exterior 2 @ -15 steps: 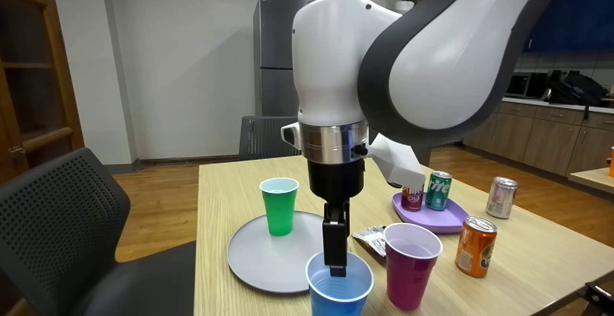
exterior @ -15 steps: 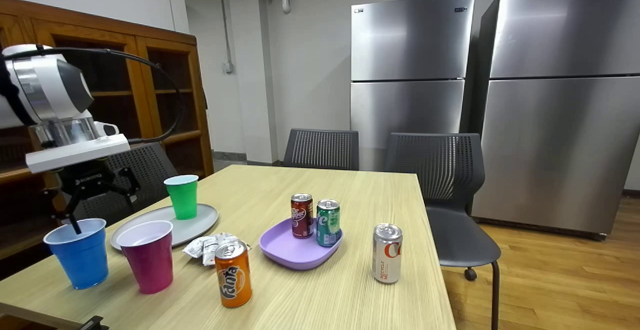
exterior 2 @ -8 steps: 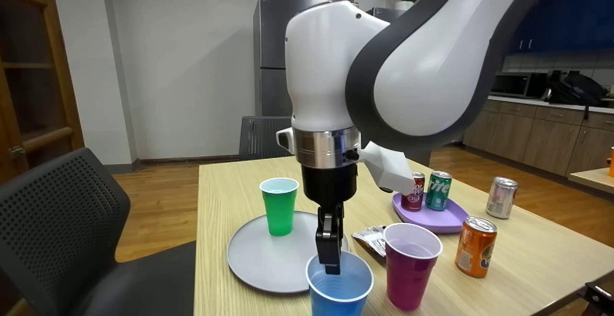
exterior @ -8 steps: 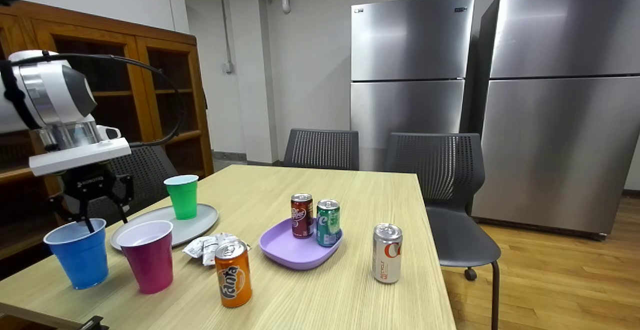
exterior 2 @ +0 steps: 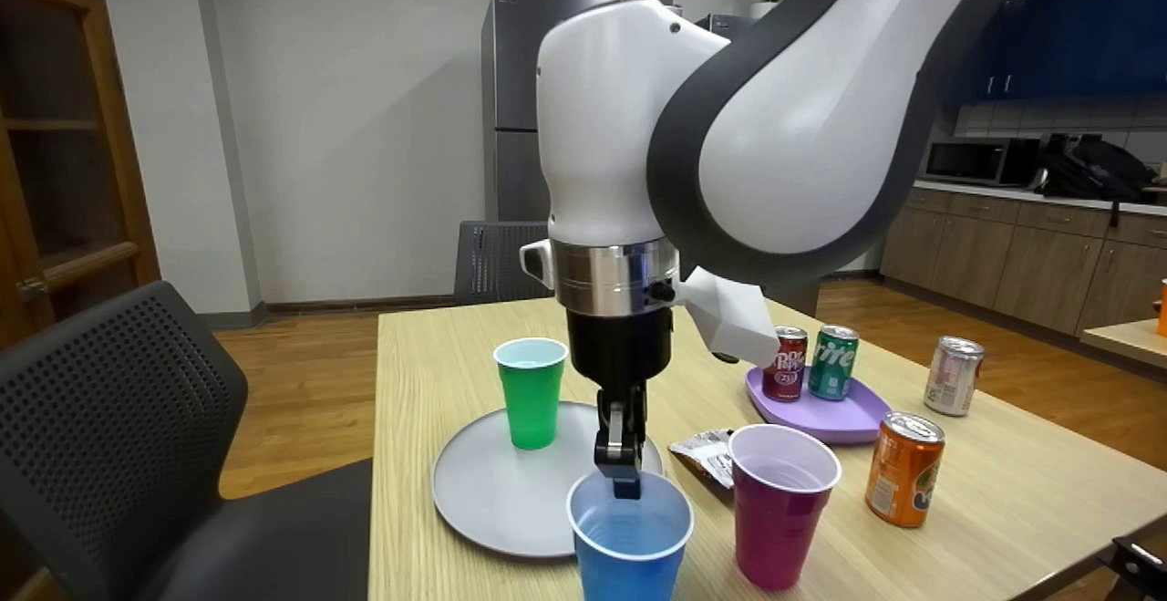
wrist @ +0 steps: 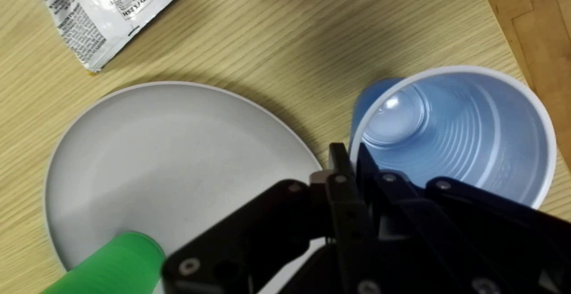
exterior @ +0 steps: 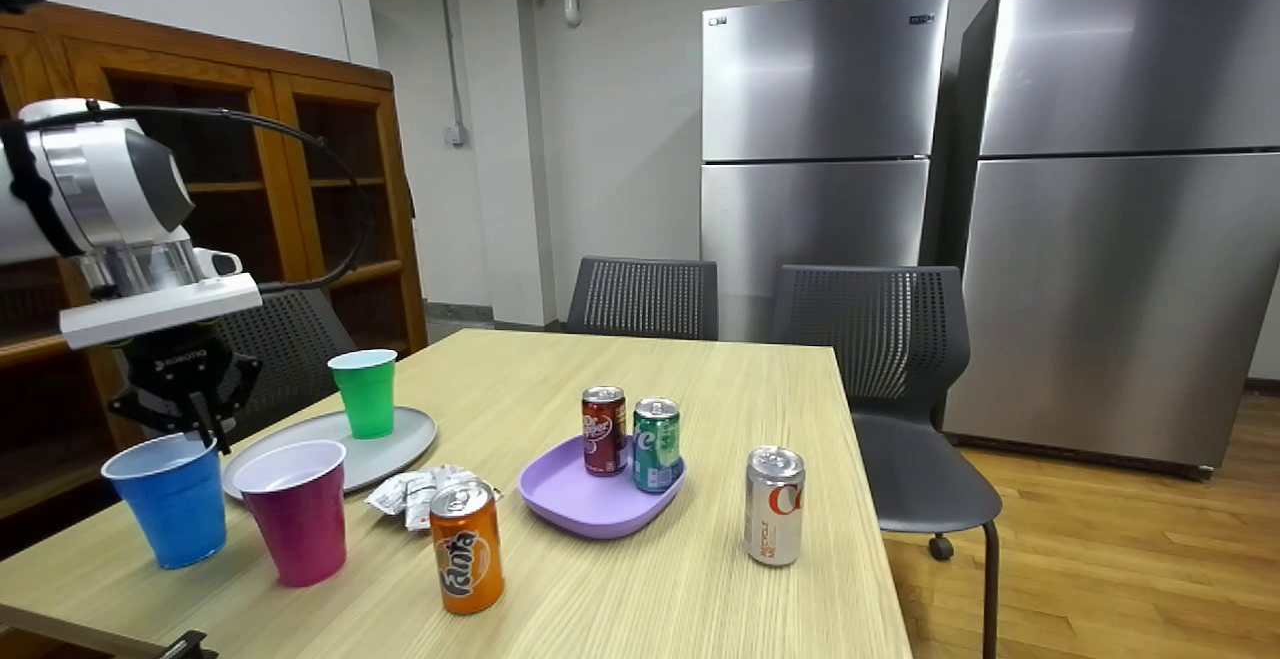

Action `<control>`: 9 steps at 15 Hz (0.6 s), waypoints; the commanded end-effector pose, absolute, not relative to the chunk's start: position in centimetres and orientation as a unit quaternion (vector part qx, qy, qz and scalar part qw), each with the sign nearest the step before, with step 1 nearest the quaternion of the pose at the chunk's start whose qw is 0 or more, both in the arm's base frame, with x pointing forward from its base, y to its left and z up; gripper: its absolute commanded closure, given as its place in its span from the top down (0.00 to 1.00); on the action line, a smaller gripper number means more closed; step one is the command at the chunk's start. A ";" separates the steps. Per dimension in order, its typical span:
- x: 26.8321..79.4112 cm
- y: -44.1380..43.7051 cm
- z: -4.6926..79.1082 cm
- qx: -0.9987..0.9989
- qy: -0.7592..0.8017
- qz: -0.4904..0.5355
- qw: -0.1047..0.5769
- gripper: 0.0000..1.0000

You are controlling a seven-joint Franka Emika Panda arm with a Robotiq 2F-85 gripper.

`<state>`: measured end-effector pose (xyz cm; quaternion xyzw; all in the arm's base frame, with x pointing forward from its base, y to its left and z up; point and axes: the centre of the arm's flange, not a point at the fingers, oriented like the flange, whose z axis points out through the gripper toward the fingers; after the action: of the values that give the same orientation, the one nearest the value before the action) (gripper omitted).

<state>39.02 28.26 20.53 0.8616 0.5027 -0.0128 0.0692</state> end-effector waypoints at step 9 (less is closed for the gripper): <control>38.8 28.7 23.8 0.863 0.503 -0.010 0.045 0.01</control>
<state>38.65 29.19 21.69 0.8638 0.5013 -0.0115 0.0488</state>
